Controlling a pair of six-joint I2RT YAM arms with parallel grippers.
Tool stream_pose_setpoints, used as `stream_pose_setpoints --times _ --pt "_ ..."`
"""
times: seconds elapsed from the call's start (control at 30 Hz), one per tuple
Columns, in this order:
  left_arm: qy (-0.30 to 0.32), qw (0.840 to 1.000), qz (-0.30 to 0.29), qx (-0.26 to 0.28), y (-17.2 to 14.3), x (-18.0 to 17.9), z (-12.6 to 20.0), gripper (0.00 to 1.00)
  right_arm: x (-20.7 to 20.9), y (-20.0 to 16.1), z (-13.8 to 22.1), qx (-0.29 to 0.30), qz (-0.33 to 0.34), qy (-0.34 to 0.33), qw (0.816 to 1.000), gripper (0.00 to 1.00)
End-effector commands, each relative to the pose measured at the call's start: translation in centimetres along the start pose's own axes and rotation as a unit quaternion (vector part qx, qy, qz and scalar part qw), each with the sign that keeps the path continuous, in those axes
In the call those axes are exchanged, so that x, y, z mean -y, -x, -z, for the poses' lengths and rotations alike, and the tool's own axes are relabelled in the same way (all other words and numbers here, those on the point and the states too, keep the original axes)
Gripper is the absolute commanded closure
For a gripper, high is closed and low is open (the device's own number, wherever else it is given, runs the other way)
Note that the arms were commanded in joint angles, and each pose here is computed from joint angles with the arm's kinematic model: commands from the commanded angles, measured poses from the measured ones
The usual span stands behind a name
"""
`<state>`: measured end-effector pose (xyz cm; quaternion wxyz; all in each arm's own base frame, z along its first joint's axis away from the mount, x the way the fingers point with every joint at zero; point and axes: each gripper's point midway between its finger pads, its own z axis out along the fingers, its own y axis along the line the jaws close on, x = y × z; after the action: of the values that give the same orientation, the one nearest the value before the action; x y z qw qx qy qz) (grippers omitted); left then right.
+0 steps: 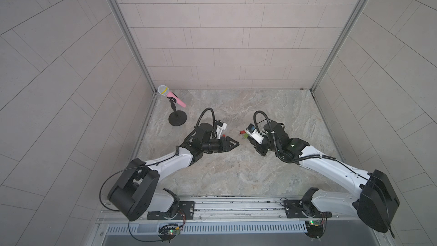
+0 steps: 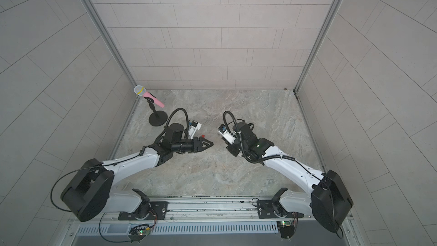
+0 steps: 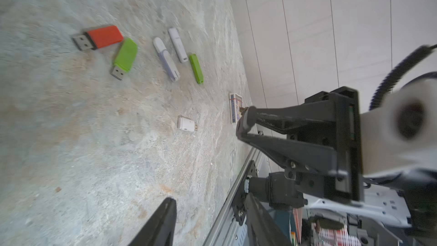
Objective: Close the usb drive cover
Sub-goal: Close the cover of the USB drive, then place the USB drive at the center of the board.
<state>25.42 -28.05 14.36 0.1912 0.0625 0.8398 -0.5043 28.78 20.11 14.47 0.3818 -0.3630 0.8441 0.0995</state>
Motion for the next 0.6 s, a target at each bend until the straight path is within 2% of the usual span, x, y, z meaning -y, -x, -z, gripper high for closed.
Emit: stream_pose_setpoints --times 0.0,0.07,0.13,0.3,0.37,0.57 --pt "0.062 0.997 -0.026 0.029 1.0 -1.1 1.3 0.42 3.2 -3.7 -0.2 -0.049 -0.158 -0.042 0.985 0.84" --pt "0.076 0.996 -0.030 0.034 1.0 -1.6 1.8 0.41 4.9 -6.2 -0.6 -0.096 -0.227 -0.056 0.968 0.85" --pt "0.090 0.995 -0.035 0.041 0.9 -1.9 2.3 0.41 5.8 -8.6 -1.1 -0.159 -0.265 -0.062 0.949 0.85" --pt "0.126 0.988 -0.050 0.070 1.2 -2.6 4.1 0.41 6.1 -12.1 -2.5 -0.299 -0.277 -0.057 0.912 0.85" --pt "0.143 0.984 -0.054 0.088 1.5 -3.0 4.9 0.41 6.2 -12.8 -3.1 -0.322 -0.276 -0.060 0.904 0.86" --pt "0.175 0.975 -0.063 0.122 1.7 -3.8 7.0 0.41 6.6 -13.5 -4.0 -0.339 -0.274 -0.069 0.897 0.80"
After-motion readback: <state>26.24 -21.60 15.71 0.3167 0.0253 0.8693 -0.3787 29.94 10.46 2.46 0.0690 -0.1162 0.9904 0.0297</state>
